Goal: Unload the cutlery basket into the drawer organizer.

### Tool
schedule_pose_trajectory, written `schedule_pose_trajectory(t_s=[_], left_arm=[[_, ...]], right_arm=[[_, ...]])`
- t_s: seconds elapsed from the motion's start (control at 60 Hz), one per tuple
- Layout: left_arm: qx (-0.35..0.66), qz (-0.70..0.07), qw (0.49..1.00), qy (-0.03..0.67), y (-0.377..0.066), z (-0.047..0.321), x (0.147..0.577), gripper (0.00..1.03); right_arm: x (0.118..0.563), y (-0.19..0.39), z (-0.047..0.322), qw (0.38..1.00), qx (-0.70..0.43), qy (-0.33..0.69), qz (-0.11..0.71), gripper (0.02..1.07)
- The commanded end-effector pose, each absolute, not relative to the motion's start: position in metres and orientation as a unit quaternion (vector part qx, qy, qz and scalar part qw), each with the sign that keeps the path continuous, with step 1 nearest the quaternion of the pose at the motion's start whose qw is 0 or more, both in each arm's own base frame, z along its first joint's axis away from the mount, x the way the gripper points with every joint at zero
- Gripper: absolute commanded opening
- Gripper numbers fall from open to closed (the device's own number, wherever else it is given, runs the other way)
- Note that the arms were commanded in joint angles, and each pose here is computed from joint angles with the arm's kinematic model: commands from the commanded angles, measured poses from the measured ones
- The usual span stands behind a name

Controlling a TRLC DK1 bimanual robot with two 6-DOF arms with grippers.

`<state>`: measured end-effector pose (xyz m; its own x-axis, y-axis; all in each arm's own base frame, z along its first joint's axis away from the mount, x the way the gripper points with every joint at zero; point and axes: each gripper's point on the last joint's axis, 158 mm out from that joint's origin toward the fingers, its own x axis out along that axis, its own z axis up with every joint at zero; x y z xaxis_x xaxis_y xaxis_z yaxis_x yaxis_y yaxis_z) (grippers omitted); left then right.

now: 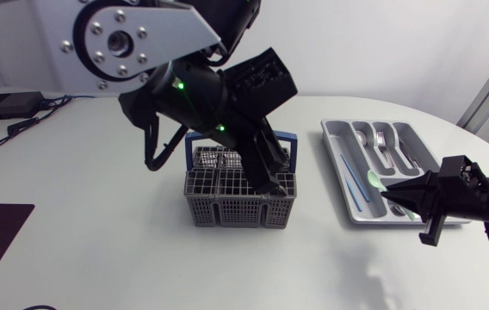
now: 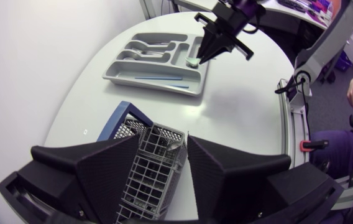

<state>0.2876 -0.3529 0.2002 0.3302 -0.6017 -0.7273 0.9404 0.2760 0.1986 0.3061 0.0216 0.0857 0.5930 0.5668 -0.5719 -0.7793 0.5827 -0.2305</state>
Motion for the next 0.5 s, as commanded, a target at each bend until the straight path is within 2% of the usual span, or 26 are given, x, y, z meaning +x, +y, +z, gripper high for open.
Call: schedule_pose_trajectory(t_s=[0.0,0.183,0.483], left_arm=[[0.355,-0.533,0.719,0.270,-0.357,0.172,0.280,0.73],[0.397,-0.556,0.684,0.258,-0.365,0.153,0.271,0.73],[0.494,-0.579,0.609,0.224,-0.373,0.121,0.260,0.73]], right_arm=[[0.317,0.000,0.082,0.844,-0.274,0.215,0.408,0.13],[0.327,-0.039,0.068,0.821,-0.298,0.229,0.429,0.13],[0.324,-0.076,0.023,0.750,-0.391,0.258,0.466,0.12]])
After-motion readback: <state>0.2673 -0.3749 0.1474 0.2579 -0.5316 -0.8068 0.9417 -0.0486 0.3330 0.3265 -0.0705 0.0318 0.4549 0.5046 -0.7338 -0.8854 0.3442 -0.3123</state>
